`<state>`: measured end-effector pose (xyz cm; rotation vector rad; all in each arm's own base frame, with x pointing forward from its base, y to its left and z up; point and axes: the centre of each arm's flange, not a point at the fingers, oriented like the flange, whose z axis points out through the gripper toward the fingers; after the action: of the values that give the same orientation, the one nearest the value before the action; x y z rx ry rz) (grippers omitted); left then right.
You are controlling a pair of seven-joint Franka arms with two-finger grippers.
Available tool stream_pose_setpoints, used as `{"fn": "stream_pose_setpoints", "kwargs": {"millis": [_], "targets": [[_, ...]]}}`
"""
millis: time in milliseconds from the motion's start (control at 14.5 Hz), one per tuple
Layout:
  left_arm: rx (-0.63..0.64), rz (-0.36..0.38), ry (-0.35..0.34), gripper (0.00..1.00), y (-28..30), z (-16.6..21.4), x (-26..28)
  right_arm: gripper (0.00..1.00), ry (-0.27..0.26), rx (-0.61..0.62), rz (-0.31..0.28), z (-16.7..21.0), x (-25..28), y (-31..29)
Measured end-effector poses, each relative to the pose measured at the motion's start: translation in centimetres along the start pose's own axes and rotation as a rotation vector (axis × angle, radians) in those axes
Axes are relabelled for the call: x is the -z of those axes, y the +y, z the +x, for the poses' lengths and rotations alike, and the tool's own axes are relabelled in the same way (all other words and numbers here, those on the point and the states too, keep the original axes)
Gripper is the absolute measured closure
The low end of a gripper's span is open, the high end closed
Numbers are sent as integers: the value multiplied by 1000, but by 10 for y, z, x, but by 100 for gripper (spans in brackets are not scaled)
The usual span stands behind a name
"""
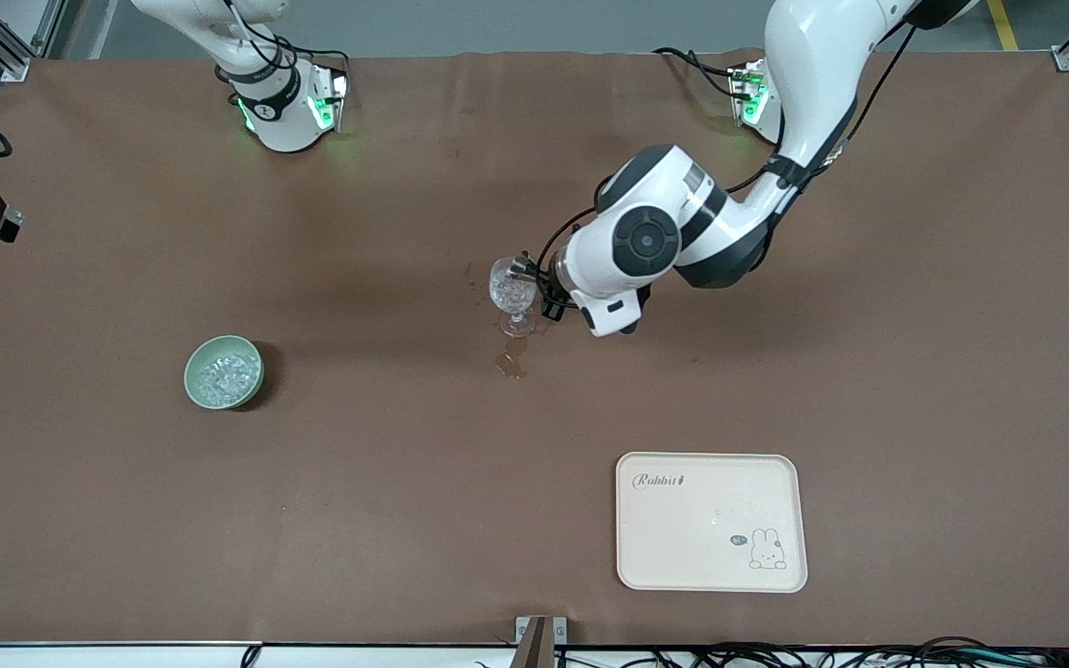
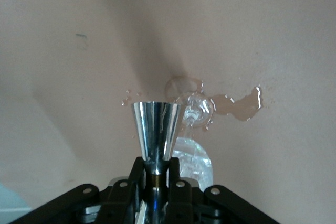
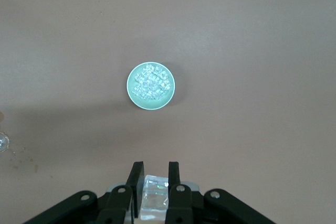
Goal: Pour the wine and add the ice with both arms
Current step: 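Tilt the jigger over the wine glass with the left gripper to pour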
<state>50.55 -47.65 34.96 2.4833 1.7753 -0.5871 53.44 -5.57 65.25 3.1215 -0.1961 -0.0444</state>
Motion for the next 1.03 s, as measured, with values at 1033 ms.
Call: {"fn": "stream_pose_setpoints", "kwargs": {"millis": [1033], "targets": [[-6, -15, 236, 79, -17, -35, 0, 77, 0, 0, 0, 0, 0, 0]]}}
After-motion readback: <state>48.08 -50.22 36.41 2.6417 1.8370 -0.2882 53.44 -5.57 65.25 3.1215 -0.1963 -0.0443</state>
